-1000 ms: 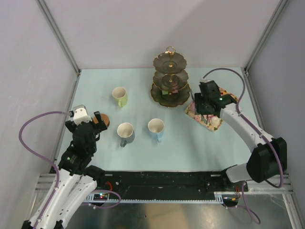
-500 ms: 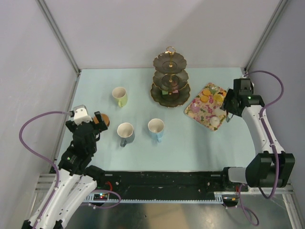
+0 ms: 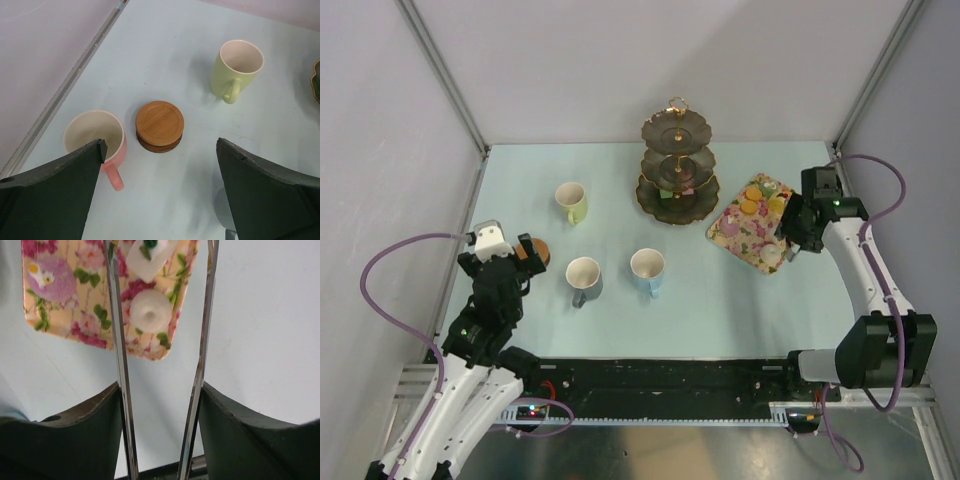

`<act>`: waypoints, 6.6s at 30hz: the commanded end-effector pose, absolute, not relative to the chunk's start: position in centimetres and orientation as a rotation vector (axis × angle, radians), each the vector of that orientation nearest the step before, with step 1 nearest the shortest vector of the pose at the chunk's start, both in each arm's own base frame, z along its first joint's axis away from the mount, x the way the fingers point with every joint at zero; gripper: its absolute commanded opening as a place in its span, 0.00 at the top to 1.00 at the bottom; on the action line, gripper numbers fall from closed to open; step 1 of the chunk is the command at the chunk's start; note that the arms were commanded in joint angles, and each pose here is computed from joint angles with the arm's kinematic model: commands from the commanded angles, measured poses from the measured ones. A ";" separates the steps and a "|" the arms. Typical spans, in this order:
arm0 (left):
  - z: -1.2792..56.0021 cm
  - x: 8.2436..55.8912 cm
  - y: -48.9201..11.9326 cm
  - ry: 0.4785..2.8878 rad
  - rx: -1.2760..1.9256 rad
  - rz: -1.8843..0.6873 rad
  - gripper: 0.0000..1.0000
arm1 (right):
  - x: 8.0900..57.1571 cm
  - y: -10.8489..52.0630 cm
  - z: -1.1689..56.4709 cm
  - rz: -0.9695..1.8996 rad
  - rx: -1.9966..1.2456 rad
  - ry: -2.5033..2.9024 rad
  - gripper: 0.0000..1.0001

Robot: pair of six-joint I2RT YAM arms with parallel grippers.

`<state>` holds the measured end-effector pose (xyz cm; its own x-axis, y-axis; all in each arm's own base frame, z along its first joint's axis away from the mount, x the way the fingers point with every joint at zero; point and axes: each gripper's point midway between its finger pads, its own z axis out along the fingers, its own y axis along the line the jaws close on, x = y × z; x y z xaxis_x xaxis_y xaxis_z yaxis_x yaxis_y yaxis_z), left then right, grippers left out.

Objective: Serve the afternoon tea

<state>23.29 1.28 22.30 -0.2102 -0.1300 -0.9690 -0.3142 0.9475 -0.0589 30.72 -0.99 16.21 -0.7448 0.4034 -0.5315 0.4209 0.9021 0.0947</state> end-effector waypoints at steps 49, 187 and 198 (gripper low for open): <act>23.1 23.7 0.7 1.753 -0.305 0.149 0.00 | 30.1 4.3 13.9 -0.141 0.618 2.530 0.70; 23.2 23.6 0.7 1.743 -0.299 0.152 0.00 | 38.8 -1.5 18.3 0.133 0.357 2.333 0.37; 23.2 23.6 0.6 1.743 -0.294 0.145 0.00 | 40.5 -2.0 15.9 0.216 0.274 2.391 0.32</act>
<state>23.39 0.70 22.38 -0.1977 -0.1216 -0.9727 -0.2865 0.9561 -0.0613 38.36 -2.53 14.53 -0.7447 0.3058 -0.5932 0.2240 0.9518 0.2095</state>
